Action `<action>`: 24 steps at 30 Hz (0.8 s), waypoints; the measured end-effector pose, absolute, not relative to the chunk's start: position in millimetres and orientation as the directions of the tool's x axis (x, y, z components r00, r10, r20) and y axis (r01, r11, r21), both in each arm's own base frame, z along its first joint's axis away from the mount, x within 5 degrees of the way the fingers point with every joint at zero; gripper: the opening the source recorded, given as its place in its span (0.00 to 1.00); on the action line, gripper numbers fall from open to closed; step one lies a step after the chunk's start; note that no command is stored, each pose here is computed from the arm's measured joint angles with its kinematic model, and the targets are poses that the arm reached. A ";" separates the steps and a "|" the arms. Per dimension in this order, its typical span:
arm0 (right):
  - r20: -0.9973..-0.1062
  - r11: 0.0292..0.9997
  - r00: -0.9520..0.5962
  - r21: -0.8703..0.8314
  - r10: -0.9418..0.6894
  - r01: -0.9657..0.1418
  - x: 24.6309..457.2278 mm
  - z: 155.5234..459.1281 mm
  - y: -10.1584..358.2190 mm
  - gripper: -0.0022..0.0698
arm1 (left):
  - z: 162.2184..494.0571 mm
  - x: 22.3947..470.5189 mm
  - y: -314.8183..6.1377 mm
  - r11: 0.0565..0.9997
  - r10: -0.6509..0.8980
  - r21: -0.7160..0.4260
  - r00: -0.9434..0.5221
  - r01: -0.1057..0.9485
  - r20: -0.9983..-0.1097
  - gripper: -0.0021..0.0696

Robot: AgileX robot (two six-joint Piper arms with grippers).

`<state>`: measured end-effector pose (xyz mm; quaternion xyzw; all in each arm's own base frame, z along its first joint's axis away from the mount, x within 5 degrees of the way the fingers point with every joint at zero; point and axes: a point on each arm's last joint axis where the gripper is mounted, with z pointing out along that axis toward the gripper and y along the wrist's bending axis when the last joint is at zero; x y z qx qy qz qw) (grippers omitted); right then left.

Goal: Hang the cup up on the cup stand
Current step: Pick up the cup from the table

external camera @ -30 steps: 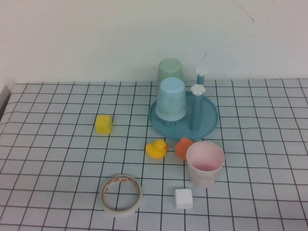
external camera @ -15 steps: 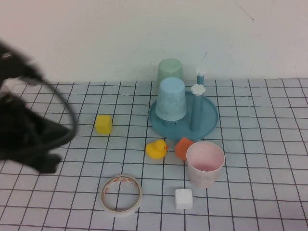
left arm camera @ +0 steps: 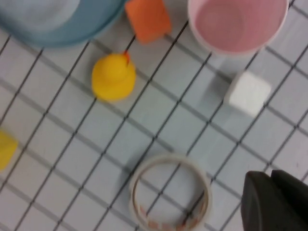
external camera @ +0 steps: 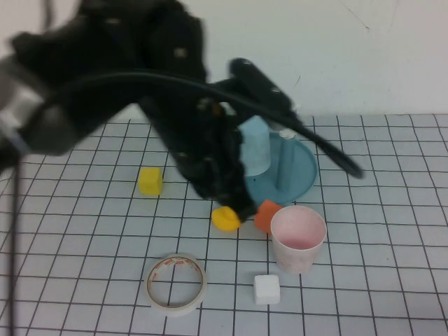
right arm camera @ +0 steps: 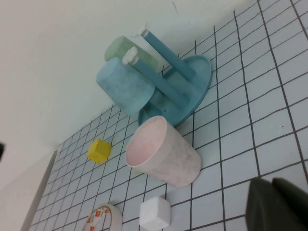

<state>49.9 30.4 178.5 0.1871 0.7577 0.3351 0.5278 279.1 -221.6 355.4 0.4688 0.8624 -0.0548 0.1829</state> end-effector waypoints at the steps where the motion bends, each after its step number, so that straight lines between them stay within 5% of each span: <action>1: -0.674 0.705 -0.375 0.705 0.637 -0.071 49.8 178.3 30.6 0.03 | 352.8 282.0 -230.4 0.547 0.794 0.078 -0.487 0.834 -0.363 0.03; 5: -0.673 0.705 -0.380 0.706 0.635 -0.071 49.6 178.0 30.9 0.03 | 340.6 292.1 -267.6 0.520 0.810 0.076 -0.464 0.851 -0.358 0.14; 13: -0.674 0.707 -0.382 0.704 0.632 -0.073 49.5 177.9 31.1 0.03 | 300.3 322.9 -306.5 0.689 0.691 0.024 -0.646 0.725 -0.325 0.69; 24: -0.699 0.729 -0.386 0.679 0.602 -0.092 49.2 177.8 31.8 0.03 | 237.9 350.5 -313.2 0.794 0.596 0.016 -0.775 0.607 -0.208 0.78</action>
